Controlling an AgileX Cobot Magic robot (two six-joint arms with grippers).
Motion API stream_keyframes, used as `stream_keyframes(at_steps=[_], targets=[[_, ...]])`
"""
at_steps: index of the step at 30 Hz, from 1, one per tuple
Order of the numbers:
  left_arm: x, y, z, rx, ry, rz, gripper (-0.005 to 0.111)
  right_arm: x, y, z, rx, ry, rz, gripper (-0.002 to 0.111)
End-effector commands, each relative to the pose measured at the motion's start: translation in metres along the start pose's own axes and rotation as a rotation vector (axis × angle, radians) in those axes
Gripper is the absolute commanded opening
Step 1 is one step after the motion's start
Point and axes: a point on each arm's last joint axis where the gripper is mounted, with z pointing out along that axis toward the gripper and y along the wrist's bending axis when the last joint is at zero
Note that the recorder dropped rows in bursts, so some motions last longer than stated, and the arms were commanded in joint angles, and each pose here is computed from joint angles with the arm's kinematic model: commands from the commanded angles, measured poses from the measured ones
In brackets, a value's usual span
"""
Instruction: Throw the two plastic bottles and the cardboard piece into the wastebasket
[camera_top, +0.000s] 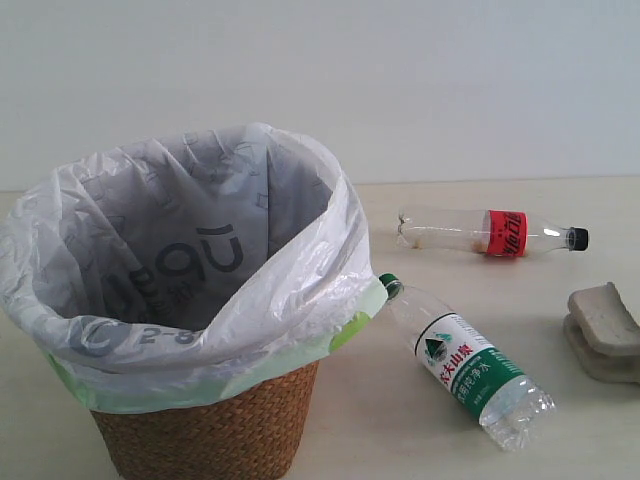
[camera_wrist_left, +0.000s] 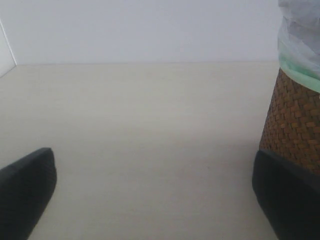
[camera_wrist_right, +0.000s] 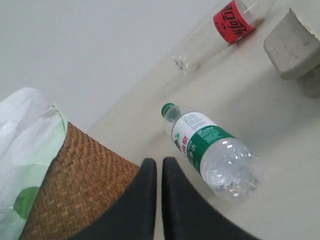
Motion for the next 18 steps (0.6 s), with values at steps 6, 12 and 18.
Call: stream_keyframes(at_steps=[6,12,18], targets=[[-0.002,0.0,-0.001,0.007,-0.015,-0.009,0.108,-0.016,0.011,-0.002,-0.117,-0.184,-0.017,0.0],[-0.002,0.0,-0.001,0.007,-0.015,-0.009,0.108,-0.025,0.021,-0.004,-0.103,-0.189,-0.199,0.0],[-0.002,0.0,-0.001,0.007,-0.015,-0.009,0.108,-0.057,0.058,0.012,-0.025,-0.098,-0.344,0.0]])
